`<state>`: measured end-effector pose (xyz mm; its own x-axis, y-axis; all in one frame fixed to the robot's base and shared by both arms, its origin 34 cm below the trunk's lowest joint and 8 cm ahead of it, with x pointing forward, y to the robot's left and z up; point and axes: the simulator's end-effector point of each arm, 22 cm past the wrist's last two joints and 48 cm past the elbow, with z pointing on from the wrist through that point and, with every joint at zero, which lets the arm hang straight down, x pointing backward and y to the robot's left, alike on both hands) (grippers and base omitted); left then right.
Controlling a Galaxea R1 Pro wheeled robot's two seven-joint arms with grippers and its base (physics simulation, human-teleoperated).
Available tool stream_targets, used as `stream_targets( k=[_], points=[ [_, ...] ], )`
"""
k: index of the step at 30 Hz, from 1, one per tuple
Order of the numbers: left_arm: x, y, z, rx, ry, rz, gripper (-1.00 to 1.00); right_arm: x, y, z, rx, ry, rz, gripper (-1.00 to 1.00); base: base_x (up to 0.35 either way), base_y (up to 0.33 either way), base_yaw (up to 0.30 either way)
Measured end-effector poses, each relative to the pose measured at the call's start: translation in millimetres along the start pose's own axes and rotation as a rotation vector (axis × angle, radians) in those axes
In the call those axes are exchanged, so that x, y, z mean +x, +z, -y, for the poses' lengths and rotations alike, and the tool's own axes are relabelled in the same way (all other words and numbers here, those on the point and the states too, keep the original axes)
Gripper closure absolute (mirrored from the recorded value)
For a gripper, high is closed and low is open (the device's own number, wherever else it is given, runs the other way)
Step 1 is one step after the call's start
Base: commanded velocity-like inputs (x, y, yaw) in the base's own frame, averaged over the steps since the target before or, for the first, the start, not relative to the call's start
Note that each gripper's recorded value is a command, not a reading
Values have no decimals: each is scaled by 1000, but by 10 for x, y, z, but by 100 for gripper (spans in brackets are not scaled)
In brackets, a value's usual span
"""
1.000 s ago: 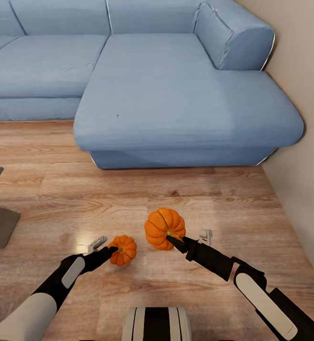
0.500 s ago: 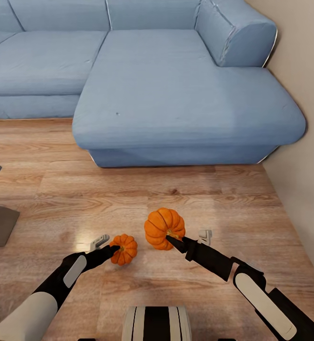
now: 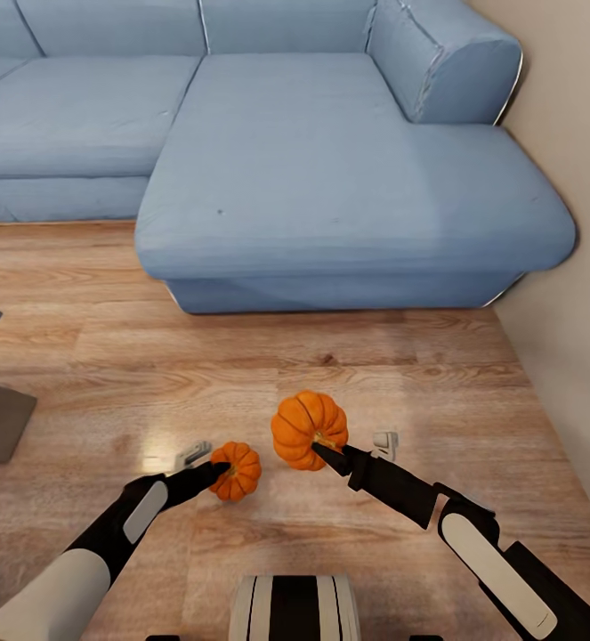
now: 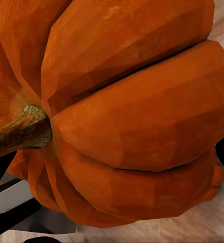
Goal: Place each of the two pumpkins and all three candles from the living room inside a cabinet in the living room (use any cabinet), then make sure every cabinet is closed, and position the cauldron so it is next to a table in the living room.
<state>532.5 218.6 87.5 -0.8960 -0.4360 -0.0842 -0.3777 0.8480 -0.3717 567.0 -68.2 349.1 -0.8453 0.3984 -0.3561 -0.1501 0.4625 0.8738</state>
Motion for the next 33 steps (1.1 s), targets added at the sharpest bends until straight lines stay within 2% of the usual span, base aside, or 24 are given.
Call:
stream_targets(
  k=[11,16,24,30,31,33],
  points=[
    [14,18,48,6,30,-3,-100,13,4,27,3,6,-2,100,0,0,0],
    [107,28,117,58,26,-23,-100,19,2,34,5,7,-3,100,0,0,0],
    [143,32,130,71,23,-31,-100,19,3,34,5,7,-3,100,0,0,0],
    [156,46,190,80,61,-21,-100,21,2,45,7,8,-3,100,0,0,0],
    [149,49,199,80,68,-16,100,21,1,46,7,8,-3,100,0,0,0],
    [131,60,225,85,79,-8,100,34,5,68,10,9,-6,100,0,0,0]
  ],
)
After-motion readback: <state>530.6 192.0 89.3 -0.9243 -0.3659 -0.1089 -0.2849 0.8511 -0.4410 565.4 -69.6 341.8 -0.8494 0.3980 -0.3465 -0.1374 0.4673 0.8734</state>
